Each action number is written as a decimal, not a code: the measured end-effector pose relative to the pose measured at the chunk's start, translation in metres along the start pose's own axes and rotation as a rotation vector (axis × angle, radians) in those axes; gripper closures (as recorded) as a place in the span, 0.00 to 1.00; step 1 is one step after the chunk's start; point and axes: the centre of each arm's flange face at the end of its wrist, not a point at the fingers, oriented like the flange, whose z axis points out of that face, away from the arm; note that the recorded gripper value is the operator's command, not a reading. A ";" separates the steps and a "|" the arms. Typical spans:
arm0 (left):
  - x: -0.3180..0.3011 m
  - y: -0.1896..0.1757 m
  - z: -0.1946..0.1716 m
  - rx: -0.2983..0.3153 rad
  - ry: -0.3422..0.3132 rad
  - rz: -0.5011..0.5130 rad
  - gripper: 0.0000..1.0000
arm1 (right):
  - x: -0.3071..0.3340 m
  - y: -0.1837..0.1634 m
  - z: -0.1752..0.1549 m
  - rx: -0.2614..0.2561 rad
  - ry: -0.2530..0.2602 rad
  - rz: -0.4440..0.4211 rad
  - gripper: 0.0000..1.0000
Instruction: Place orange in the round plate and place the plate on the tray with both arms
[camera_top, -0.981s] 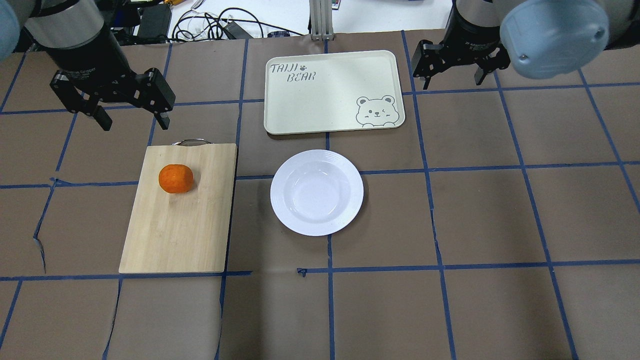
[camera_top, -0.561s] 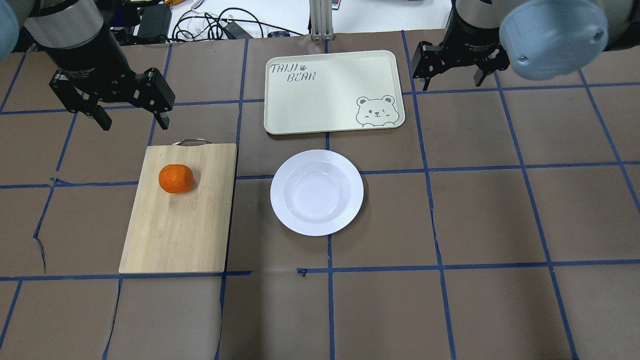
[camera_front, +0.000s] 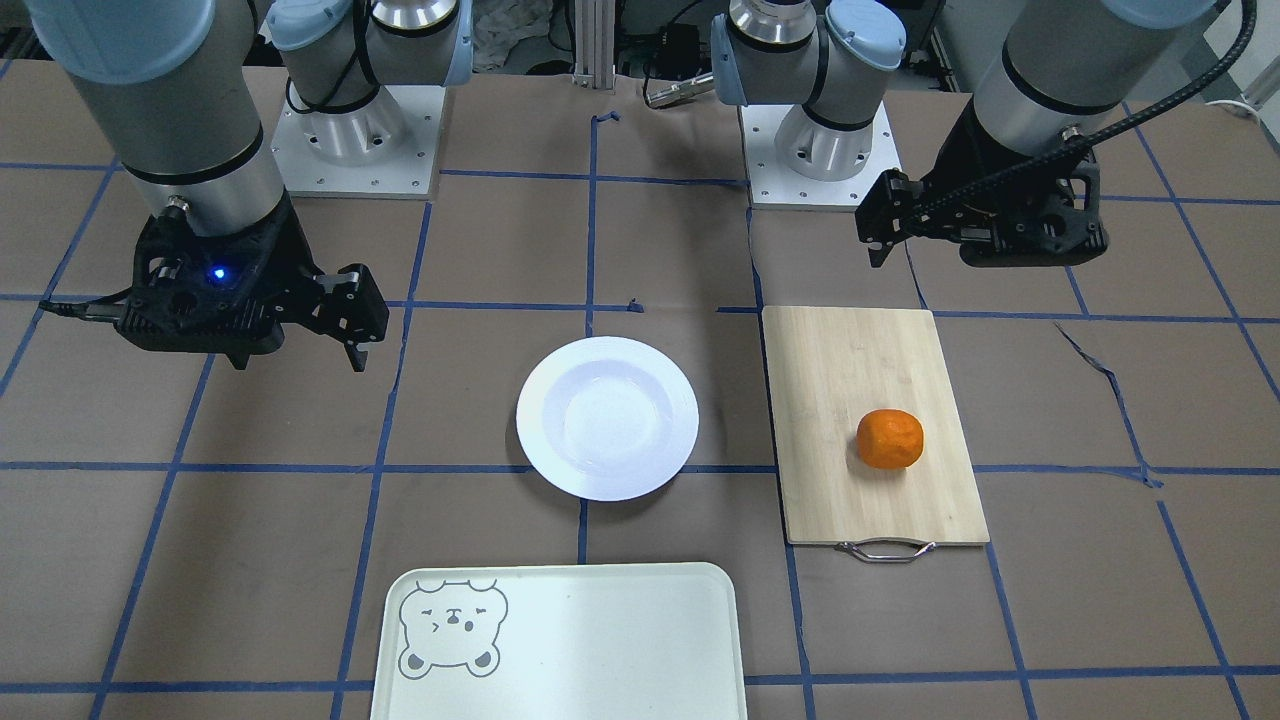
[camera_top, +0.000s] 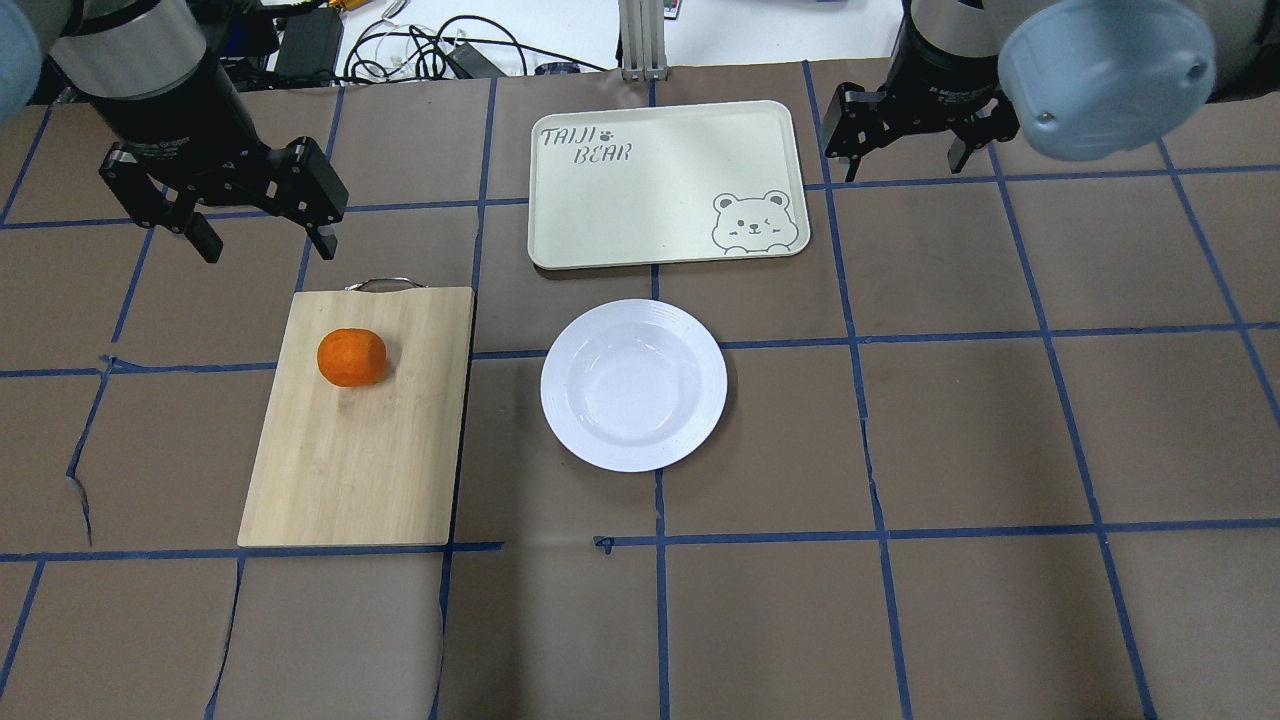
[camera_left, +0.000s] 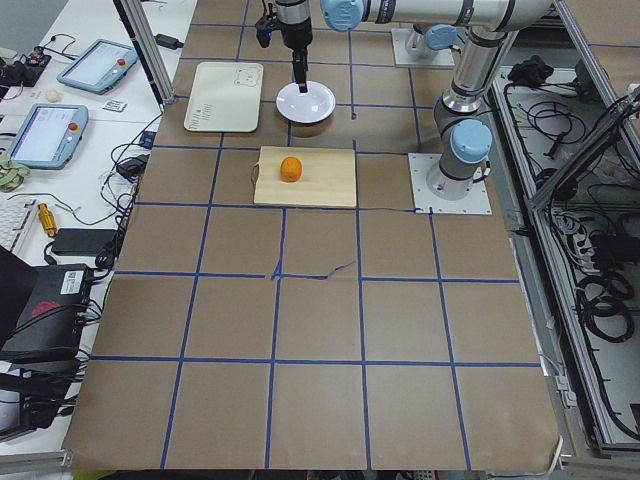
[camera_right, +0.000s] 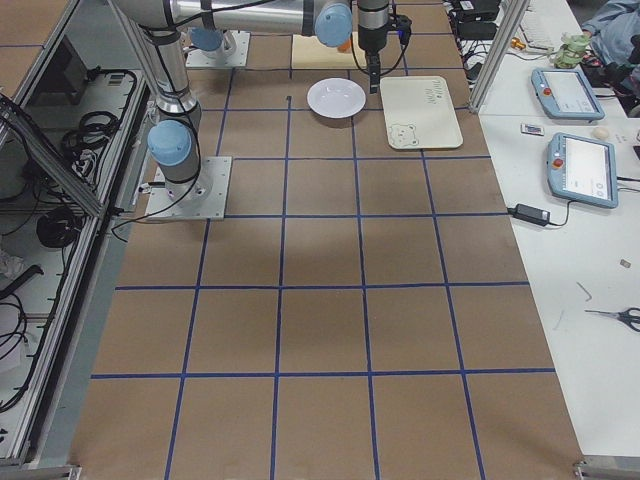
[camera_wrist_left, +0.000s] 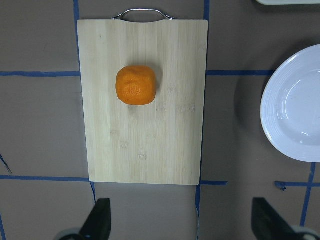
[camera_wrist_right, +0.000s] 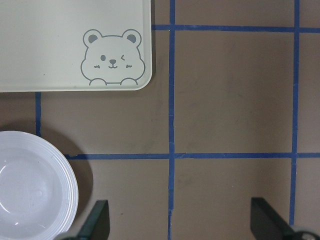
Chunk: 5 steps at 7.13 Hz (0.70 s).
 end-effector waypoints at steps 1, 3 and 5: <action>-0.001 0.000 0.001 -0.003 0.001 -0.003 0.00 | 0.000 0.000 0.000 0.000 0.000 0.000 0.00; -0.002 -0.002 0.006 -0.013 0.000 -0.045 0.00 | 0.000 0.000 0.001 -0.001 0.001 -0.001 0.00; -0.005 -0.005 0.024 -0.051 0.001 -0.115 0.00 | 0.001 0.000 0.001 -0.002 0.002 0.000 0.00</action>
